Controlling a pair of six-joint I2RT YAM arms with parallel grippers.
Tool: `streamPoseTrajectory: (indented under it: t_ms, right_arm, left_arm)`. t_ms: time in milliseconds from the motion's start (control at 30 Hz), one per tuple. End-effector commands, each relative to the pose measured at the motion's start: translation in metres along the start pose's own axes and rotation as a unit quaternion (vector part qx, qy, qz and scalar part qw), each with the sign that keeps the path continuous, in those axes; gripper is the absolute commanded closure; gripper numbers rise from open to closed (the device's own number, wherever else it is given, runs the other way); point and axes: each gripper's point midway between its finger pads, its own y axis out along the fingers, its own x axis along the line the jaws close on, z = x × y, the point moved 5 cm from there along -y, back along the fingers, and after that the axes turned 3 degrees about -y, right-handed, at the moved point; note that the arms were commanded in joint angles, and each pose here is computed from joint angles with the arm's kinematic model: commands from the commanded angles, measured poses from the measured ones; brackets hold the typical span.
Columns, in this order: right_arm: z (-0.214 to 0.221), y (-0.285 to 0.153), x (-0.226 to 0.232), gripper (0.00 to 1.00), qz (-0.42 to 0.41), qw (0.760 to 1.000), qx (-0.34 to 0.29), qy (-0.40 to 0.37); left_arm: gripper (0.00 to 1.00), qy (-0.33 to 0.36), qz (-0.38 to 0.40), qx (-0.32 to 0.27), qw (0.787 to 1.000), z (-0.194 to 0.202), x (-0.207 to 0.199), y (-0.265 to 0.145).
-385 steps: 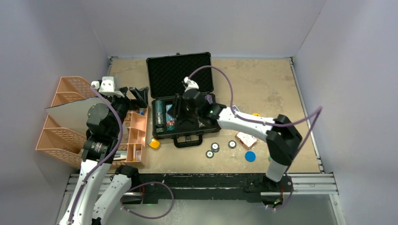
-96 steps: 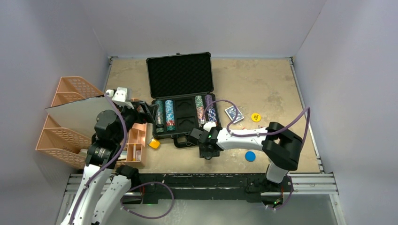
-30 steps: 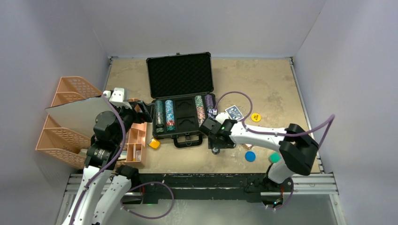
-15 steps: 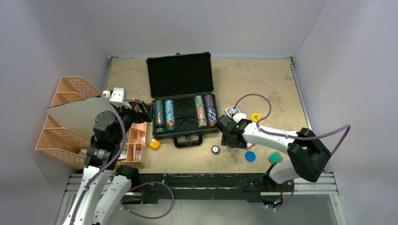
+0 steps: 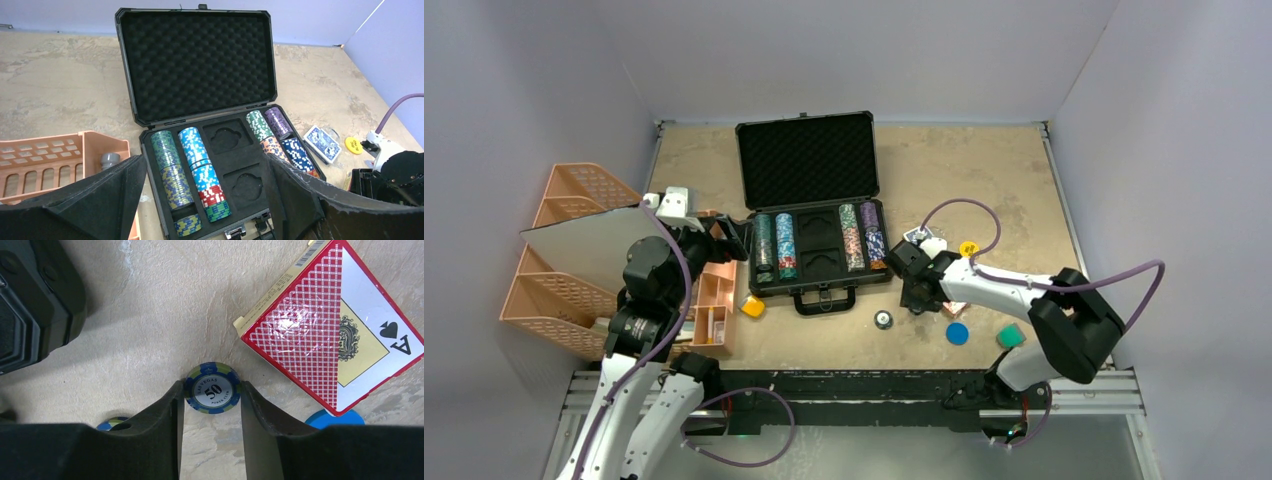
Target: Pack up texas hold em set
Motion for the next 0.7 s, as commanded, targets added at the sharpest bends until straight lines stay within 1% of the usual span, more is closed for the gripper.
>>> streamPoseTrajectory:
  t_ms: [0, 133, 233, 367, 533, 667]
  right_arm:
    - [-0.012, -0.009, -0.005, 0.68, 0.022, 1.0, -0.018, -0.012]
    - [-0.026, -0.03, 0.006, 0.69, -0.023, 0.999, -0.039, -0.014]
    - [-0.028, -0.042, 0.021, 0.68, -0.065, 0.997, -0.045, -0.027]
    - [-0.016, -0.044, 0.044, 0.68, -0.111, 0.992, -0.012, -0.057]
    - [0.002, -0.045, 0.072, 0.66, -0.111, 0.988, 0.0, -0.11]
    - [0.007, -0.039, 0.072, 0.65, -0.074, 0.989, 0.002, -0.126]
  left_arm:
    - [0.12, -0.005, 0.002, -0.022, 1.0, -0.014, -0.003, -0.002]
    - [0.12, -0.006, 0.001, -0.023, 1.0, -0.014, -0.003, -0.002]
    - [0.12, -0.006, 0.001, -0.023, 1.0, -0.014, -0.003, -0.002]
    - [0.12, -0.006, 0.001, -0.022, 1.0, -0.014, -0.003, -0.002]
    - [0.12, -0.006, 0.0, -0.02, 1.0, -0.013, -0.002, 0.0]
    - [0.12, -0.006, 0.001, -0.019, 1.0, -0.013, -0.002, 0.0]
